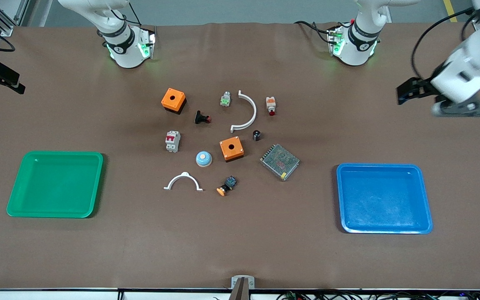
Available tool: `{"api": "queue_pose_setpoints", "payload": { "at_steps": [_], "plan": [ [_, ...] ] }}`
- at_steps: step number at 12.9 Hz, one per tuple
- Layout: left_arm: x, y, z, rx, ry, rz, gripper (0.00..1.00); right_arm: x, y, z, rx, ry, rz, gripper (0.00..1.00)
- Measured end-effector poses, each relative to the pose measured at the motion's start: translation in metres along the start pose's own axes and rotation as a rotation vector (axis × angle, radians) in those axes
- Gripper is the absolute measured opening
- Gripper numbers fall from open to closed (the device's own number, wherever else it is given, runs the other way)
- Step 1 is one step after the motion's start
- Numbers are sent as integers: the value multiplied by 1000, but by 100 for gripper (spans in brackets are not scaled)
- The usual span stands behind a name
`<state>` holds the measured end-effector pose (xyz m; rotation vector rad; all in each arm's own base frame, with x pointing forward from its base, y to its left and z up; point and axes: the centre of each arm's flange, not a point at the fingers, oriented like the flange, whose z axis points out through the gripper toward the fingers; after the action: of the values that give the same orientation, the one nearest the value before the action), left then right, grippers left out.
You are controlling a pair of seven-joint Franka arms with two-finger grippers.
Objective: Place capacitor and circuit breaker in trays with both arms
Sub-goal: 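Reach the right gripper to the breaker while the left gripper reaches the capacitor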
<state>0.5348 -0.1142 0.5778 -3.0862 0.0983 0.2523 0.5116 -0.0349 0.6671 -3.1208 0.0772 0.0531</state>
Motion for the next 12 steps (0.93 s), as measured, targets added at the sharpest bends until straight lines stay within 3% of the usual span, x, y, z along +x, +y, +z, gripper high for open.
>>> {"api": "queue_pose_setpoints", "payload": {
  "at_steps": [4,8,12],
  "plan": [
    [20,109,78,18,-55,-48,100,6,-1,4,-1,-1,0,100],
    [12,200,163,-1,-23,-166,100,69,-3,103,-15,-138,2,100],
    [-6,278,240,-30,-14,-313,100,78,-38,129,19,-171,35,100]
  ]
}}
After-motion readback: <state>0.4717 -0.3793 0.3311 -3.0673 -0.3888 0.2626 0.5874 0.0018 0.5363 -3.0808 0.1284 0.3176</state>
